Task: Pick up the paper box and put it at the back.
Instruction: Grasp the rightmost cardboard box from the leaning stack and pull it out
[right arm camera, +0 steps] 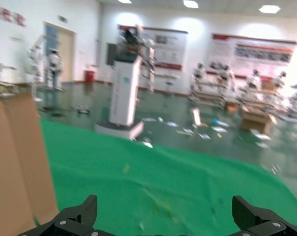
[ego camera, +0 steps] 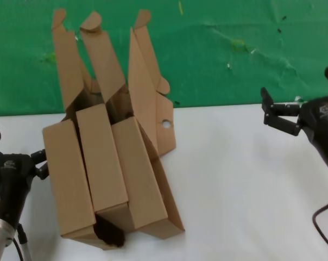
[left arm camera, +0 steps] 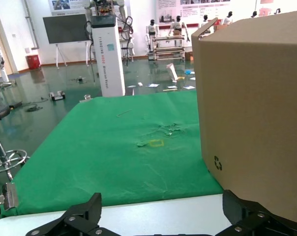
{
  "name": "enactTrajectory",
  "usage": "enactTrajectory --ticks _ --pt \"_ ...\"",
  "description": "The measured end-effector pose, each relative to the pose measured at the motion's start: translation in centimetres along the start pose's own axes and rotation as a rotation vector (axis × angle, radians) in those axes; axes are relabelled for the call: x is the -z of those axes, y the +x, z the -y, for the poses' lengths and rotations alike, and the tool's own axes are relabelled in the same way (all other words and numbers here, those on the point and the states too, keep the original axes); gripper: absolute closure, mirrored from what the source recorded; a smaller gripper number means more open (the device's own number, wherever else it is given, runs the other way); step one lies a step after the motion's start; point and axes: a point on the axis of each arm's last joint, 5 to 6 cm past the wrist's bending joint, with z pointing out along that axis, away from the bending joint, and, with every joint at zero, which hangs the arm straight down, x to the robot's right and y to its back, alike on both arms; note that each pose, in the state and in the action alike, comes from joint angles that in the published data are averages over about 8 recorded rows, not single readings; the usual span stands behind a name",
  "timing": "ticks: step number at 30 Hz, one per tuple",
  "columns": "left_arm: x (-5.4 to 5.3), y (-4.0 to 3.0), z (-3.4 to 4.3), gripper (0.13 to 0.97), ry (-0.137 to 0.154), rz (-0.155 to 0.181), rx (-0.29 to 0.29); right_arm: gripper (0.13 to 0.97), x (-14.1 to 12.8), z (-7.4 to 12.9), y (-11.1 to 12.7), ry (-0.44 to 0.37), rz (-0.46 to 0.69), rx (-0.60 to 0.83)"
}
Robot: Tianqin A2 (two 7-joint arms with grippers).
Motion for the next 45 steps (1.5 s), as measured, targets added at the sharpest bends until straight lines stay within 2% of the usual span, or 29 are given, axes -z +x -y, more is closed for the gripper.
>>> enactTrajectory --ticks 2,8,11,14,19,23,26,31,40,45 --pt "0.0 0.0 0.0 0.19 0.0 0.0 0.0 0.13 0.4 1.0 0.2 0.025 0.033 0.013" --pt "0.0 0.0 0.0 0.287 0.0 0.0 0.0 0.13 2.7 3.8 0.8 0.106 0.176 0.054" --pt "0.0 0.0 0.0 0.319 0.0 0.0 0.0 0.13 4.1 4.6 1.0 0.125 0.27 0.08" --pt "0.0 0.0 0.0 0.395 0.0 0.0 0.0 0.13 5.6 4.9 1.2 0.126 0.372 0.107" --pt "0.0 0.0 0.0 0.52 0.0 0.0 0.0 0.13 7.8 4.6 1.2 0.105 0.547 0.146" --pt "0.0 0.0 0.0 0.52 0.0 0.0 0.0 0.13 9.0 4.2 0.9 0.069 0.667 0.17" --pt "0.0 0.0 0.0 0.6 0.0 0.0 0.0 0.13 9.3 3.8 0.5 0.034 0.732 0.186" --pt "0.0 0.0 0.0 0.734 0.0 0.0 0.0 0.13 9.0 3.0 -0.1 -0.03 0.796 0.22" --pt "0.0 0.0 0.0 0.876 0.0 0.0 0.0 0.137 7.6 1.6 -1.3 -0.118 0.87 0.271" --pt "0.0 0.0 0.0 0.911 0.0 0.0 0.0 0.156 6.6 0.9 -2.3 -0.138 0.906 0.284"
